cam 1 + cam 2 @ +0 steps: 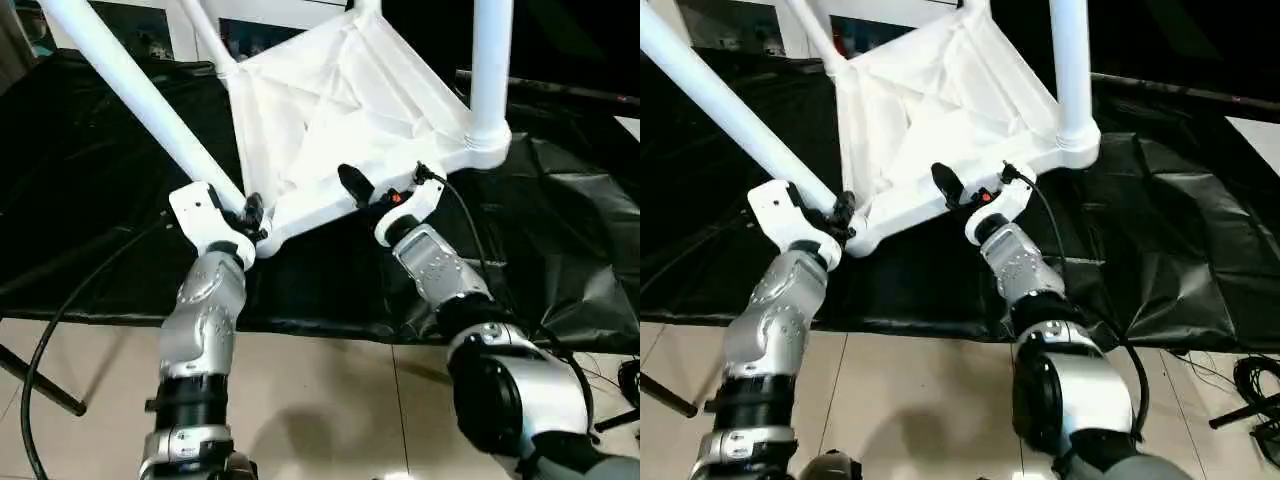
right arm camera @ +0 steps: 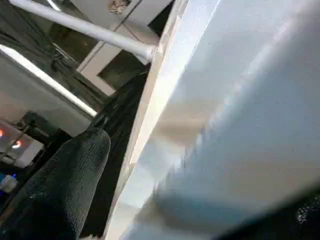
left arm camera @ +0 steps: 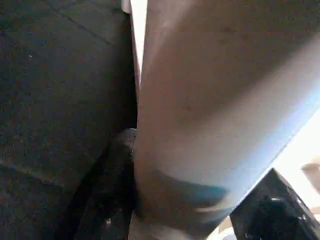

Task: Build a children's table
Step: Flip table

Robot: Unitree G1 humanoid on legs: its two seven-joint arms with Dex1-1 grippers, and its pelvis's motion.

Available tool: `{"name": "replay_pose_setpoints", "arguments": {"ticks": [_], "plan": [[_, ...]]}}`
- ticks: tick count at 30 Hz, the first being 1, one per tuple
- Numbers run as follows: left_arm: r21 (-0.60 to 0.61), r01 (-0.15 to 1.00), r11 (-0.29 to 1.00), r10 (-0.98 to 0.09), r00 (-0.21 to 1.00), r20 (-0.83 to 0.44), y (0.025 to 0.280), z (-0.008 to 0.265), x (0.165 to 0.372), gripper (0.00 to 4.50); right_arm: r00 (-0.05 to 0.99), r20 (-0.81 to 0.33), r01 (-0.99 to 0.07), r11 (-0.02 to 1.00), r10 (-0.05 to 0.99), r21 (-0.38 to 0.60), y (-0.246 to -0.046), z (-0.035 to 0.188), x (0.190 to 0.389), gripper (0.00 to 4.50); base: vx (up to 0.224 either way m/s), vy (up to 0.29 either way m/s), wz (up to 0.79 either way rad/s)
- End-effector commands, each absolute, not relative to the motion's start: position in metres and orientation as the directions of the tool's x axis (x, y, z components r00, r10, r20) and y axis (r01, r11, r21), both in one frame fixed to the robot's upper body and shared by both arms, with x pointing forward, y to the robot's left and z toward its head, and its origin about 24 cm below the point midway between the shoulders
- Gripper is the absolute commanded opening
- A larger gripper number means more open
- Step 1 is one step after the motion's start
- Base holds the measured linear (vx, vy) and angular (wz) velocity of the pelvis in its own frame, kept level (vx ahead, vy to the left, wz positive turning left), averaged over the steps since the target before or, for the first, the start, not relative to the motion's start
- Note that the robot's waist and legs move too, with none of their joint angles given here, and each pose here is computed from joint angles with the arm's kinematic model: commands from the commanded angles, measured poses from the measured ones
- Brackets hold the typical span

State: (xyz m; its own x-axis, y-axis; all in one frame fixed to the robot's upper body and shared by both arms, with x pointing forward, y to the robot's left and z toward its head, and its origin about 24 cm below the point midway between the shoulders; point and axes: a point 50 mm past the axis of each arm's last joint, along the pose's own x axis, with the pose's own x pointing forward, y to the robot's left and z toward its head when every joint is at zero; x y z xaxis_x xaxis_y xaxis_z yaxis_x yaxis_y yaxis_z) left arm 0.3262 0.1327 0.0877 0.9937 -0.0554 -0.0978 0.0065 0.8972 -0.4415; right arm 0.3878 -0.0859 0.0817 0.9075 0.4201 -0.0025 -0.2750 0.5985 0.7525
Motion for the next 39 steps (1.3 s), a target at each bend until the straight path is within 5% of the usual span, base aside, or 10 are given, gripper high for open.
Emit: {"name": "replay_pose_setpoints", "arguments": {"ticks": [1, 7, 30, 37, 38, 39], "plan": [[-0.517, 0.218, 0.828, -0.249, 0.969, 0.011, 0.102, 0.106, 0.322, 2.14, 0.930, -0.006, -0.238, 0.616, 0.367, 0.751, -0.092, 0.088, 0.393, 4.50, 0.000, 0.000, 0.00], [-0.520, 0.232, 0.822, -0.262, 0.965, 0.016, 0.101, 0.108, 0.315, 2.14, 0.948, -0.001, -0.199, 0.596, 0.319, 0.778, -0.097, 0.092, 0.397, 4.50, 0.000, 0.000, 0.00], [-0.511, 0.226, 0.830, -0.265, 0.964, -0.003, 0.102, 0.107, 0.319, 2.14, 0.966, -0.004, -0.160, 0.612, 0.258, 0.775, -0.109, 0.088, 0.398, 2.57, 0.000, 0.000, 0.00], [-0.544, 0.218, 0.810, -0.256, 0.967, 0.005, 0.103, 0.107, 0.321, 2.14, 0.967, -0.010, -0.159, 0.631, 0.256, 0.759, -0.110, 0.089, 0.399, 2.34, 0.000, 0.000, 0.00], [-0.558, 0.217, 0.801, -0.256, 0.967, 0.008, 0.103, 0.107, 0.322, 2.70, 0.967, -0.011, -0.158, 0.632, 0.254, 0.759, -0.110, 0.090, 0.399, 2.30, 0.000, 0.000, 0.00], [-0.577, 0.208, 0.790, -0.250, 0.968, 0.006, 0.105, 0.107, 0.322, 2.70, 0.968, -0.012, -0.154, 0.634, 0.249, 0.758, -0.111, 0.090, 0.399, 2.30, 0.000, 0.000, 0.00]]}}
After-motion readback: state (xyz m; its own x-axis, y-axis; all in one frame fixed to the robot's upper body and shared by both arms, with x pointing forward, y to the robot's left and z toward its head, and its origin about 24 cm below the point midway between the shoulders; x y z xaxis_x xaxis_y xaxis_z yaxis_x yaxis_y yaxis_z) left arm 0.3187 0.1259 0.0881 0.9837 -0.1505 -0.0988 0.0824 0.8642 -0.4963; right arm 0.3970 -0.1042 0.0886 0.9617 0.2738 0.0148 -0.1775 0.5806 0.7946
